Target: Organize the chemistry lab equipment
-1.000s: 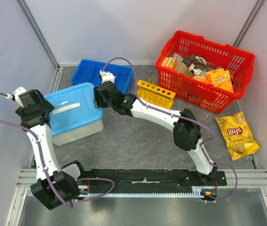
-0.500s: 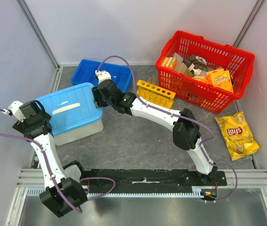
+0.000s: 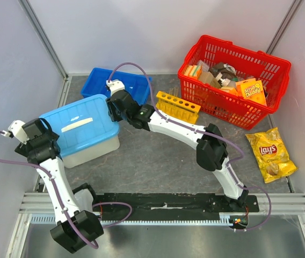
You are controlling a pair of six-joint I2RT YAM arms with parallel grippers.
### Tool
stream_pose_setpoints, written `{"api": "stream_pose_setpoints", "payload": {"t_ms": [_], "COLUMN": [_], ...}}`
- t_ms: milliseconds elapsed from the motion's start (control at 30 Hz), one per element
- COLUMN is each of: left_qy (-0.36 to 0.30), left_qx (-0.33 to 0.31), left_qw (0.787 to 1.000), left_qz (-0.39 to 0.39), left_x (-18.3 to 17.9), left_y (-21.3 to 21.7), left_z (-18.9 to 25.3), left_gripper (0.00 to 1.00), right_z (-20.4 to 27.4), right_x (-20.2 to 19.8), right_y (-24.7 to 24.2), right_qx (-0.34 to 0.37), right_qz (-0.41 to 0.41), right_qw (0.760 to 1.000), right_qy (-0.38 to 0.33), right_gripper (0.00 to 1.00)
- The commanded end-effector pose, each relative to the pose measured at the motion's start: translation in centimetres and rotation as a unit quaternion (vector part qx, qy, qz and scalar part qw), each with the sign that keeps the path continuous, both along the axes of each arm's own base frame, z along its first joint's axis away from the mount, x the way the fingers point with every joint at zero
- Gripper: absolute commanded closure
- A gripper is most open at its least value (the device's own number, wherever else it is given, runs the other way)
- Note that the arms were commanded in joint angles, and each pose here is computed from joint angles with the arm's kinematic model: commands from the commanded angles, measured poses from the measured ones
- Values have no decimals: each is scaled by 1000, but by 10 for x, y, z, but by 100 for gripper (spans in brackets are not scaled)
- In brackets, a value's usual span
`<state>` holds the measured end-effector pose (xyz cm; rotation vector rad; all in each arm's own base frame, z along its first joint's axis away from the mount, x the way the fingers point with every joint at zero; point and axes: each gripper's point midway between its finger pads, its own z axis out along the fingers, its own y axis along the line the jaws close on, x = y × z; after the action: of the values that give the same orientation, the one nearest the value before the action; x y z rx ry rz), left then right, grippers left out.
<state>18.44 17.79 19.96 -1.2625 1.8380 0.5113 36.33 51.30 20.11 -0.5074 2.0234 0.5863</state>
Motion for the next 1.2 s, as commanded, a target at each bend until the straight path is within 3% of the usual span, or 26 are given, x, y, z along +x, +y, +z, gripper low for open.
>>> {"api": "stream_pose_setpoints", "payload": {"t_ms": [0,333,733,867,1100,1167], "left_qy": [-34,-44,-72,-117,-125,-113], "left_qx": [-2,-29,-52,-96,-122,-111], "left_qw": [999,997,996,984,982,987], "left_qz": [-12,-61,-23,-92,-71,-22], "left_x": [7,15,-7,16,14,0], "left_y": [-5,-22,-34,-59,-63,-53], "left_z": [18,-1,-5,-19,-22,-20], "left_gripper": [18,17,14,6,4,3], "right_z": [-11,-20,-17,-20,-29,-32], "right_x": [22,47,52,53,56,56], "right_y": [-38,-67,-69,-66,-64,-65], "right_qx": [-81,-120,-111,-111,-119,-124], "right_qz": [-28,-58,-53,-48,-47,-47], "right_qw": [996,991,992,992,992,991], "right_qy": [-18,-28,-23,-23,-21,-20], "right_gripper": [64,65,64,64,64,65]}}
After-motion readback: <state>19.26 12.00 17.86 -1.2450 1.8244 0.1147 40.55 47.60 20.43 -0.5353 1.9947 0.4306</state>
